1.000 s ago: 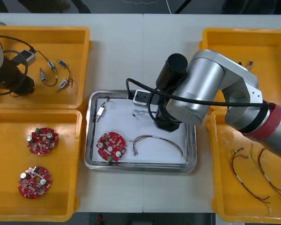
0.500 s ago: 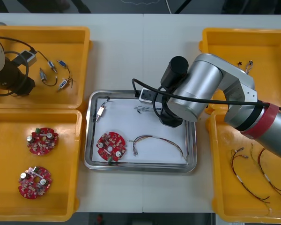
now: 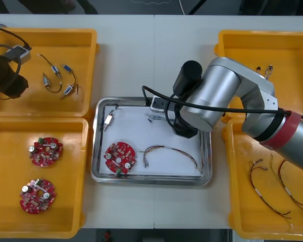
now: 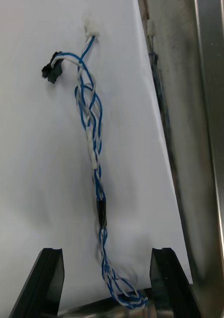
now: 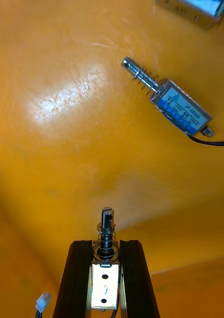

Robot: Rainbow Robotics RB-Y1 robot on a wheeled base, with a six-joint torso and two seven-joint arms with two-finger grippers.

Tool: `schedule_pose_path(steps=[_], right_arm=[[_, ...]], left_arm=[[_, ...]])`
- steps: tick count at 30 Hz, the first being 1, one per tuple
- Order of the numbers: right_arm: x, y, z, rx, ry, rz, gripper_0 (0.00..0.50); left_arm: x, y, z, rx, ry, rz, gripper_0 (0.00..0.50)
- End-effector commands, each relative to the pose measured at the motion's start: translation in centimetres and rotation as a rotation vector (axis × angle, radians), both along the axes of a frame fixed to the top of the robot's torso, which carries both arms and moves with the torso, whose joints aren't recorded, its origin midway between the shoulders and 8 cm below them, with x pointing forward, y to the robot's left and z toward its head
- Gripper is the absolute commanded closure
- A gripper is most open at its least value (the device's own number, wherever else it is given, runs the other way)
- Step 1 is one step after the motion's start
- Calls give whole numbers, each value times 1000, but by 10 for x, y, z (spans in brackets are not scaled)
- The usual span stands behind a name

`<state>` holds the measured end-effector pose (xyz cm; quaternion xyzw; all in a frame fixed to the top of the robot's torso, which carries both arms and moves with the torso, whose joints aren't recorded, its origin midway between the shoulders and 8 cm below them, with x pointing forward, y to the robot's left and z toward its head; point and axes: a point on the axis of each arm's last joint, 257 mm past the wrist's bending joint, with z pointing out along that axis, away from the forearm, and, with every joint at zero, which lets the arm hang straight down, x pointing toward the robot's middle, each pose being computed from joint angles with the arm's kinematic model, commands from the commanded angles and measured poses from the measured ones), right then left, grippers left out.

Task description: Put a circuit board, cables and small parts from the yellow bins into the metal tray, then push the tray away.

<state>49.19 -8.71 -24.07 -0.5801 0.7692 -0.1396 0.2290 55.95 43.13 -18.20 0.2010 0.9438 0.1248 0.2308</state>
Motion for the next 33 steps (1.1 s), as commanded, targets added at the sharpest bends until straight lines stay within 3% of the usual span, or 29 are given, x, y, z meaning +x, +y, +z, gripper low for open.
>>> schedule_pose_path(steps=[1, 12, 13, 16, 21, 27, 33], right_arm=[[-14, 16, 32, 26, -17, 8, 0], [-41, -2, 95, 0, -65, -54, 0], [-39, 3, 115, 39, -118, -49, 0], [-38, 4, 131, 73, -153, -50, 0], [-34, -11, 161, 131, -217, -84, 0], [-36, -49, 165, 248, -187, -228, 0], [-43, -94, 167, 358, -156, -395, 0]], left_arm=[[2, -12, 37, 18, -32, -36, 500], [-19, -62, 60, -57, -26, 24, 499], [-25, -84, 66, -88, -37, 50, 500], [-30, -106, 71, -109, -45, 47, 500], [-49, -160, 80, -191, -61, 87, 500], [-53, -222, 96, -272, -146, 44, 498], [-66, -274, 84, -307, -136, 23, 500]])
